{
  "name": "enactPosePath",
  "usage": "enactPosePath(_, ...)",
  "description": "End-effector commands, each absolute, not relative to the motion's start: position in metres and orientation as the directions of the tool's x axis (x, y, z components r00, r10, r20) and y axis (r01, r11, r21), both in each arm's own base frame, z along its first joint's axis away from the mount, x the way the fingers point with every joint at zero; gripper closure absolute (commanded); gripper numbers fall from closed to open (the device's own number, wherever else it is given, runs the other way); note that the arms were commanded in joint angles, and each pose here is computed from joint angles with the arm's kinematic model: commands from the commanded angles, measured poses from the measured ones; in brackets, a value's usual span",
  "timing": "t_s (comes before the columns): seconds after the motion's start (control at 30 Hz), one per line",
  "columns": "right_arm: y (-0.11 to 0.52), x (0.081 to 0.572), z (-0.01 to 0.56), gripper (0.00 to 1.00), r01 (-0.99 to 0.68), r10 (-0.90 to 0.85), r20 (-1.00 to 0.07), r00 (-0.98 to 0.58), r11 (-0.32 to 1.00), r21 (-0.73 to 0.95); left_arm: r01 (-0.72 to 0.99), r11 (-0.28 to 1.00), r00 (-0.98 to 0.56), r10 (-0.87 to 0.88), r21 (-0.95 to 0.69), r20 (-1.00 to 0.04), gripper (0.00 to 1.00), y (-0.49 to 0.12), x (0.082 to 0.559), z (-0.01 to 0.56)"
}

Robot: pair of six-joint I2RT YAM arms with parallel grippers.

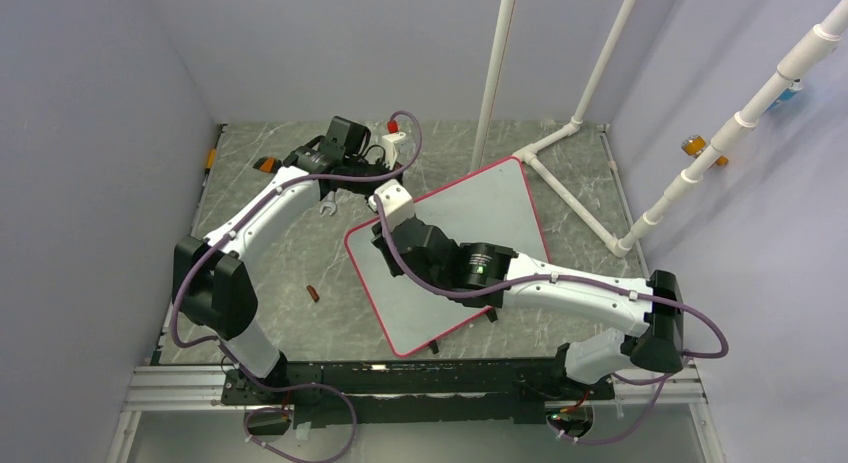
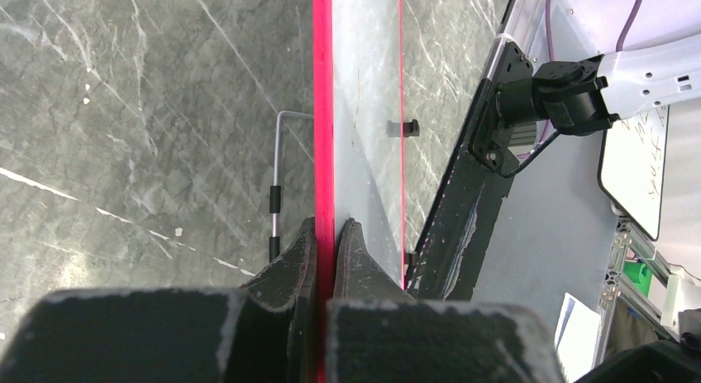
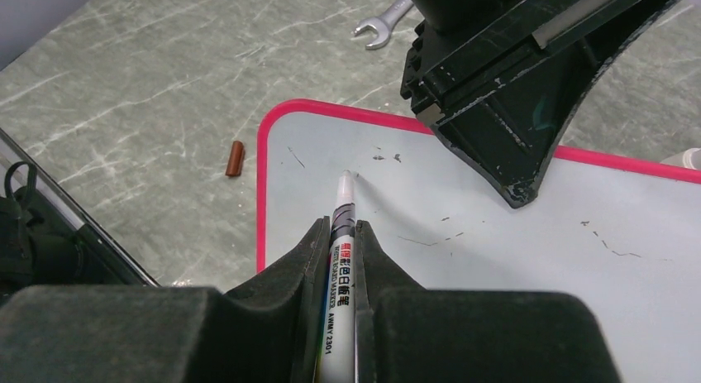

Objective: Write a sentence on the whiteboard
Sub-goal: Write a sentence.

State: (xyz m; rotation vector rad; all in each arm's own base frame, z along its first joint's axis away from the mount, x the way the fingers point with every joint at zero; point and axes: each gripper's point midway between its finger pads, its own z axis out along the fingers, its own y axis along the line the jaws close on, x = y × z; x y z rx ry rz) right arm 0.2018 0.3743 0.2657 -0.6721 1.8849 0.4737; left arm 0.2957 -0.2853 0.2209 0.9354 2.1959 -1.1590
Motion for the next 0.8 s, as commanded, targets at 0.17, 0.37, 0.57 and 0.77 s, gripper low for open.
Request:
enactPosePath(0.17,0.380,0.205,0.261,1.00,-0.626,-0.225,-0.920,-0.322,0.779,0.028,0.820,0.520,-0.484,0.405,-0.241,-0.776,1.00,-0.262,0.338,0.215)
enactPosePath(0.37,0.371,0.200,0.245,1.00,-0.619,-0.252,-0.902,-0.352,0.785,0.022,0.819,0.521,-0.483,0.404,-0.239,-0.777,1.00,-0.261,0.338,0.215)
enactPosePath(0.57,0.362,0.190,0.230,1.00,-0.627,-0.259,-0.882,-0.395,0.778,0.052,0.819,0.521,-0.483,0.402,-0.240,-0.778,1.00,-0.262,0.338,0.216)
enactPosePath(0.77,0.352,0.183,0.217,1.00,-0.624,-0.268,-0.866,-0.422,0.779,0.063,0.820,0.520,-0.481,0.402,-0.238,-0.779,1.00,-0.262,0.339,0.216)
